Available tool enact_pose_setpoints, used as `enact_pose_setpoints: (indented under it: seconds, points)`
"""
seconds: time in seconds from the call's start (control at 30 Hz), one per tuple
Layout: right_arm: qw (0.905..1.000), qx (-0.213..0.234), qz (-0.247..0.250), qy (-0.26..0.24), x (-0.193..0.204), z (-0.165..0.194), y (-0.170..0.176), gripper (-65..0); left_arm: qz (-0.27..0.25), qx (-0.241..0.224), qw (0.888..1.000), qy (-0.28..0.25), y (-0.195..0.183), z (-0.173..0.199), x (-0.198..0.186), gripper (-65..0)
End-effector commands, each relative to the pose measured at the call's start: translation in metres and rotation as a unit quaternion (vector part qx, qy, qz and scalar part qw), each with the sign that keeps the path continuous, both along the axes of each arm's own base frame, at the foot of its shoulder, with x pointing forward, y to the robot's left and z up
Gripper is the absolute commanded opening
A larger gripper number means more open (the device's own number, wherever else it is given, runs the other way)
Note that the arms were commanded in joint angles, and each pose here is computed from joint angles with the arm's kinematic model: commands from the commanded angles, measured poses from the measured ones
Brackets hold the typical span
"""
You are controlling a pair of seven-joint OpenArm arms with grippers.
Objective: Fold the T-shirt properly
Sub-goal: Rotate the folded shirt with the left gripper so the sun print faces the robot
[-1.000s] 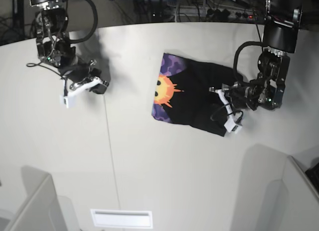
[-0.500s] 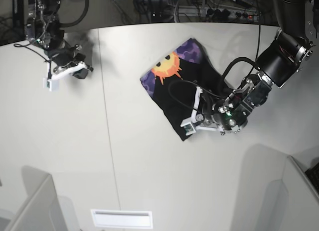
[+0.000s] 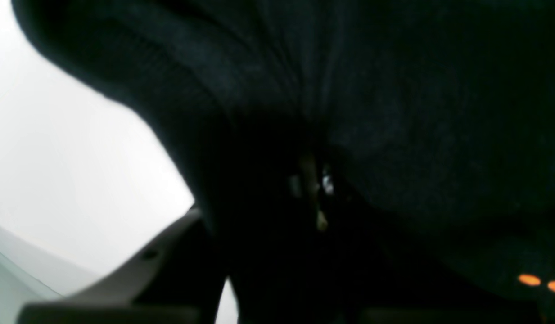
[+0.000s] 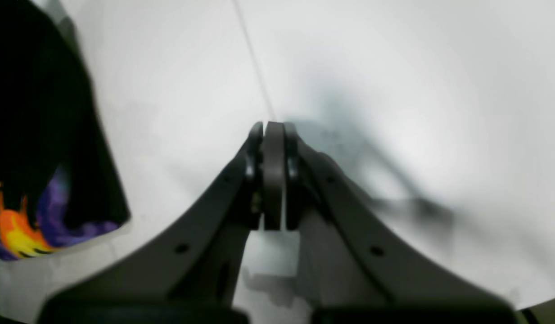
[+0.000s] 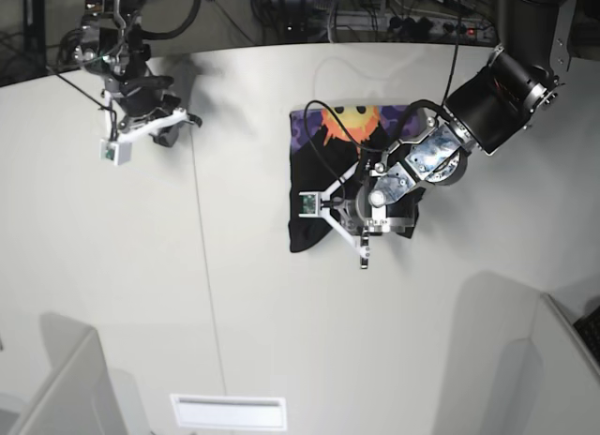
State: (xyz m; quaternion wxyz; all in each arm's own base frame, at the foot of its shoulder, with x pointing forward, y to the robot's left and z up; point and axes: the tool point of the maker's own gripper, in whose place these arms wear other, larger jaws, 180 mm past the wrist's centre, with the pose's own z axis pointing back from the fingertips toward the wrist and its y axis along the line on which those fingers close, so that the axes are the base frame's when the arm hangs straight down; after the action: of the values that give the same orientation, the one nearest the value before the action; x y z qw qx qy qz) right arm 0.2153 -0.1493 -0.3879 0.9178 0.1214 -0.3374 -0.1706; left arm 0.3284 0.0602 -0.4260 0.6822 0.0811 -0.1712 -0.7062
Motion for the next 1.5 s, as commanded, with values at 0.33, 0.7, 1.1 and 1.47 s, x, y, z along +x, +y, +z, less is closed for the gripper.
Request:
enact_pose_setpoints:
  seconds: [0.33, 0.7, 1.1, 1.47]
  points:
    - [0.9997, 0.002, -0.002, -0.023, 0.008, 0.010, 0.001, -65.0, -0.011, -0.004, 1.000, 0.008, -0.016, -0.004, -0.005, -65.0]
    - [0.9997, 0.010, -0.004, -0.023, 0.008, 0.010, 0.005, -65.0, -0.010, -0.001, 1.000, -0.001, -0.014, 0.001, 0.002, -58.3]
    - [0.9997, 0.010, -0.004, -0.021, 0.006, 0.009, 0.006, -65.0, -0.010, -0.004, 0.999, -0.033, -0.015, 0.023, 0.026, -10.7]
    - [0.9997, 0.010, -0.004, -0.021, 0.006, 0.009, 0.006, -65.0, -0.009, -0.007, 0.996, -0.084, -0.016, 0.063, 0.067, -7.2]
